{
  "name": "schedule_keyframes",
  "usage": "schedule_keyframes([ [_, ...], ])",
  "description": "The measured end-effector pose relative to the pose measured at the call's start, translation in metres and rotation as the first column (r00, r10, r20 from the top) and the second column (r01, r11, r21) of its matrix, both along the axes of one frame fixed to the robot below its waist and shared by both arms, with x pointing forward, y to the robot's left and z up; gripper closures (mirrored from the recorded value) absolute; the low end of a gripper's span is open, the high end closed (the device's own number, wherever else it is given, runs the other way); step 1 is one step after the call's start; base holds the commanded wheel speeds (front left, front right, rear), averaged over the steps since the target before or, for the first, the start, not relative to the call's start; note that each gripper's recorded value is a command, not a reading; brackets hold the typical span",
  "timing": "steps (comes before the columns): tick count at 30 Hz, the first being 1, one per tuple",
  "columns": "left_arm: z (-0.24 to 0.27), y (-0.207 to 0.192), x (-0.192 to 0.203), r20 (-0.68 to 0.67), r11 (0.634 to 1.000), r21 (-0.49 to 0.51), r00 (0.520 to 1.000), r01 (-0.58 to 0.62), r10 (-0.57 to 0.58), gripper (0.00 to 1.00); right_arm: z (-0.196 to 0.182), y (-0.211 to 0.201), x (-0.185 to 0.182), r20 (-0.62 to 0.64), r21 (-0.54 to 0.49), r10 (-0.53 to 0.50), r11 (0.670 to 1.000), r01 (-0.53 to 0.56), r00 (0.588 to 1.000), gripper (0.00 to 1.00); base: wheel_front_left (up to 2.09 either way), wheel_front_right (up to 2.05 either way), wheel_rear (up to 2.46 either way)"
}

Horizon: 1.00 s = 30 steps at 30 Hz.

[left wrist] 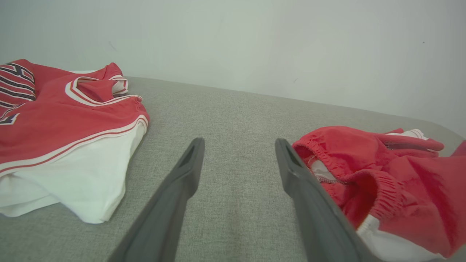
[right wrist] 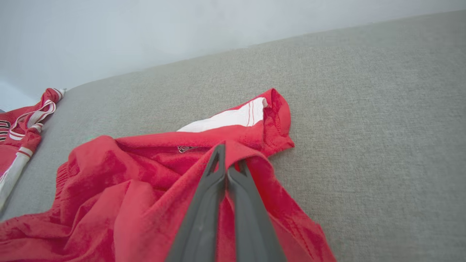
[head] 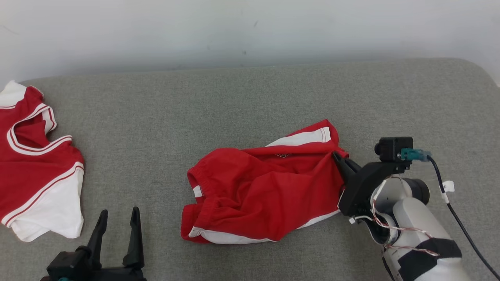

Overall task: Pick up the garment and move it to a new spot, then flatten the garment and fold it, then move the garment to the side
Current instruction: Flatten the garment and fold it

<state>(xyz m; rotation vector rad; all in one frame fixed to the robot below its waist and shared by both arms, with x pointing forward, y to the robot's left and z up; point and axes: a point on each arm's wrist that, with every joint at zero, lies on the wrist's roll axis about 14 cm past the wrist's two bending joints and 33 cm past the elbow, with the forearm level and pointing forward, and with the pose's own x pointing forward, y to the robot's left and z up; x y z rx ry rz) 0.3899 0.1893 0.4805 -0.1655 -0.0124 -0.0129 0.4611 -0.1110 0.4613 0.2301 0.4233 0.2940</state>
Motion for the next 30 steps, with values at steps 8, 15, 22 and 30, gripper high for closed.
schedule_keyframes([
  [8, 0.002, 0.001, 0.005, 0.009, 1.0, 0.009, 1.0, -0.001, 0.0, 0.0, 0.011, 0.009, 0.037, -0.034, 0.079, -0.029, 0.996, 0.031, 0.999, 1.0, 0.0, 0.0, 0.0],
  [15, 0.004, 0.009, 0.004, 0.013, 1.0, 0.015, 1.0, -0.02, 0.019, 0.0, -0.006, 0.019, 0.054, -0.099, 0.08, -0.04, 0.996, 0.048, 0.994, 0.6, 0.0, 0.0, 0.0],
  [22, 0.009, 0.016, 0.002, 0.027, 0.999, 0.017, 0.999, -0.041, 0.04, 0.0, -0.007, 0.019, 0.057, -0.07, -0.022, -0.006, 1.0, 0.004, 0.998, 0.0, 0.0, 0.0, 0.0],
  [30, 0.013, 0.017, -0.001, 0.038, 0.999, 0.008, 0.998, -0.047, 0.047, 0.0, 0.009, -0.034, 0.042, 0.067, -0.122, -0.067, 0.99, 0.075, 0.995, 0.0, 0.0, 0.0, 0.0],
])
